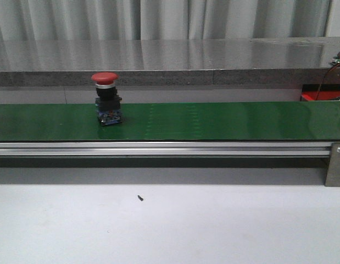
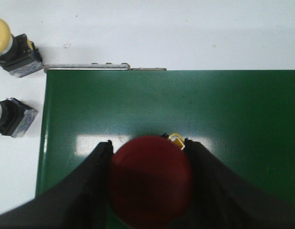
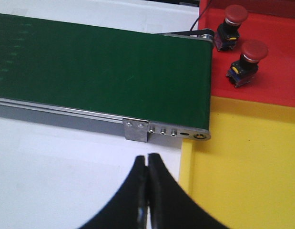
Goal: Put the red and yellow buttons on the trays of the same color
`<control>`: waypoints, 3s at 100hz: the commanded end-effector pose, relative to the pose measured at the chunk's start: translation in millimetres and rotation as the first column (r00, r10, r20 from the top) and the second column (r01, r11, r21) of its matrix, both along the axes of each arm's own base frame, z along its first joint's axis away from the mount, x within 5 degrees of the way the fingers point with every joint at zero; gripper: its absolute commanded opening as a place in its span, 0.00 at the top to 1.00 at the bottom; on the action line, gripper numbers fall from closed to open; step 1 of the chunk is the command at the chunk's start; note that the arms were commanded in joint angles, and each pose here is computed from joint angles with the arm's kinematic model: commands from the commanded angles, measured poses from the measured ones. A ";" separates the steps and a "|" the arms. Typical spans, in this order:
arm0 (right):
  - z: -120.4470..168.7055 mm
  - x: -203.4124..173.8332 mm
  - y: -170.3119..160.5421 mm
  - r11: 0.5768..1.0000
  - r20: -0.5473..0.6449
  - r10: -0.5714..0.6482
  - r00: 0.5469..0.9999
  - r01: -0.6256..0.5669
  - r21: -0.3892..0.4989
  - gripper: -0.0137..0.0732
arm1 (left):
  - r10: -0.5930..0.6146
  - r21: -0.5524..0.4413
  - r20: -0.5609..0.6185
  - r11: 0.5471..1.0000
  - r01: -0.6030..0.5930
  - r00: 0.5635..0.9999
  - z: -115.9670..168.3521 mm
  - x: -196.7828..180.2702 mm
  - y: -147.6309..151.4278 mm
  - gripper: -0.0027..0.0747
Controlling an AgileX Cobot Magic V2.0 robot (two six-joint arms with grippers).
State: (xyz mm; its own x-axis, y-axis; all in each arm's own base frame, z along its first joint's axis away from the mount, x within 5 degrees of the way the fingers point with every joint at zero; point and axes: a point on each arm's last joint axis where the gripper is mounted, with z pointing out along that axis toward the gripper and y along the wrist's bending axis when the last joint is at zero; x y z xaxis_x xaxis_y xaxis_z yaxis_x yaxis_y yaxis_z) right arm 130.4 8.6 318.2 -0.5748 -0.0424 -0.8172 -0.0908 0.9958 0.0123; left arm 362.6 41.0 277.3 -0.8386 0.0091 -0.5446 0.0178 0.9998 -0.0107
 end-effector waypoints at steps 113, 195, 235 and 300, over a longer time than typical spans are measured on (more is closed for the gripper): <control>13.7 2.6 -0.5 1.000 0.093 -0.006 0.996 0.006 0.000 0.92 | 0.027 -0.116 0.174 0.993 -0.007 0.984 55.5 -5.8 -12.3 0.20; 21.4 6.7 -1.5 1.000 0.188 -0.013 0.982 0.015 -0.007 0.92 | -0.117 -0.006 0.559 0.989 0.146 0.821 104.2 -130.5 -59.4 0.44; 22.4 7.2 -1.6 1.000 0.201 -0.015 0.980 0.016 -0.006 0.92 | -0.055 -0.030 0.620 0.995 0.093 0.783 49.4 -196.9 -53.9 0.99; 19.5 9.6 0.9 0.999 0.165 -0.016 0.986 0.010 0.039 0.68 | -0.055 -0.030 0.625 0.995 0.094 0.779 38.2 -213.9 -53.5 0.99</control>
State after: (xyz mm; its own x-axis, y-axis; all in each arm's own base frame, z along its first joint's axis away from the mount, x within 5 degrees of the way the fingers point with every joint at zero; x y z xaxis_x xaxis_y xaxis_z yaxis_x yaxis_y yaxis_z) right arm 135.0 9.4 325.5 -0.4964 -0.0123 -0.8680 -0.0843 0.9959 0.0341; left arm 146.2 -13.0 299.4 -0.4110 0.0321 -0.9111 0.1291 0.9914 -0.0233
